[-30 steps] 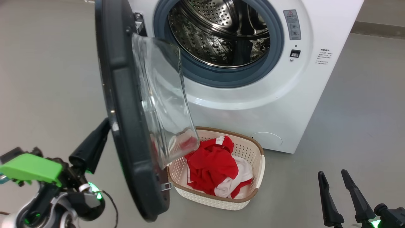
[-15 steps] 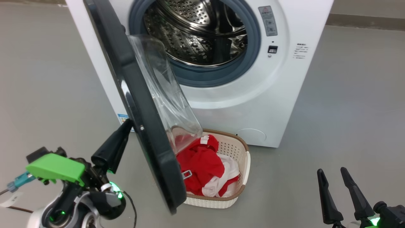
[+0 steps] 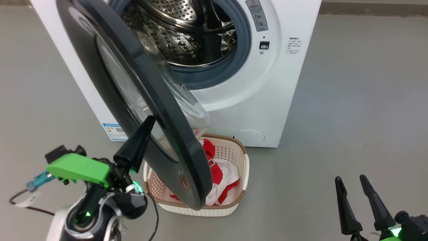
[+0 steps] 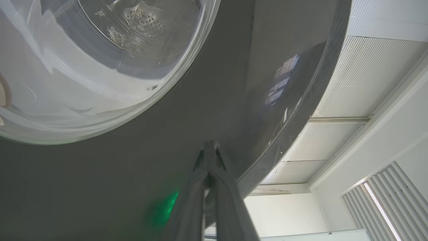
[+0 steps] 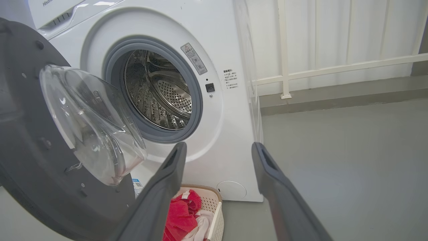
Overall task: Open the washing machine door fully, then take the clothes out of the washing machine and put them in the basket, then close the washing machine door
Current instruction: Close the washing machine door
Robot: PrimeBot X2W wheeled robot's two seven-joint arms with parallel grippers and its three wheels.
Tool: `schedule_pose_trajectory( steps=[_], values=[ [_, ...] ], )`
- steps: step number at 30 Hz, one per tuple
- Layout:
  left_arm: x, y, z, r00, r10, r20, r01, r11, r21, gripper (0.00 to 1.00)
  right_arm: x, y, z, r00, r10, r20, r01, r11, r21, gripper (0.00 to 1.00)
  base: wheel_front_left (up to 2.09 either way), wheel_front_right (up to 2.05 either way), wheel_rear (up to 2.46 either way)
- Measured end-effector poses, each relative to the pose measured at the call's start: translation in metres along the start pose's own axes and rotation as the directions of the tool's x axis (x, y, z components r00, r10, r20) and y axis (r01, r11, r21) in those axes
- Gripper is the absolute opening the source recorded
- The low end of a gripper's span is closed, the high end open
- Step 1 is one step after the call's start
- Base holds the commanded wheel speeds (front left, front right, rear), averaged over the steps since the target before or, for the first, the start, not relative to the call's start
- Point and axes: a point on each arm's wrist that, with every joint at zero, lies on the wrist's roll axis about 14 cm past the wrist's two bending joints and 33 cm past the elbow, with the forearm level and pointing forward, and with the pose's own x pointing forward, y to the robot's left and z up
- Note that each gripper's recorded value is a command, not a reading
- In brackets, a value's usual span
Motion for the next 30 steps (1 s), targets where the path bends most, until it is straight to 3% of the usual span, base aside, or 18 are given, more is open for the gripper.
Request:
schedule_pose_trajectory(
  steps=[10, 30],
  values=[
    [0.032, 0.014, 0.004, 1.0, 0.016, 0.013, -0.016, 1.0, 0.002, 0.0, 0.002, -0.01, -0.001, 1.0, -0.031, 0.0, 0.031, 1.0, -0.002, 1.0, 0.0, 0.0, 0.0],
    [0.101, 0.007, -0.035, 0.99, -0.056, -0.132, 0.054, 0.998, -0.017, 0.0, 0.001, -0.038, -0.006, 0.993, -0.121, -0.011, 0.121, 0.993, -0.014, 1.0, 0.0, 0.0, 0.0]
  ],
)
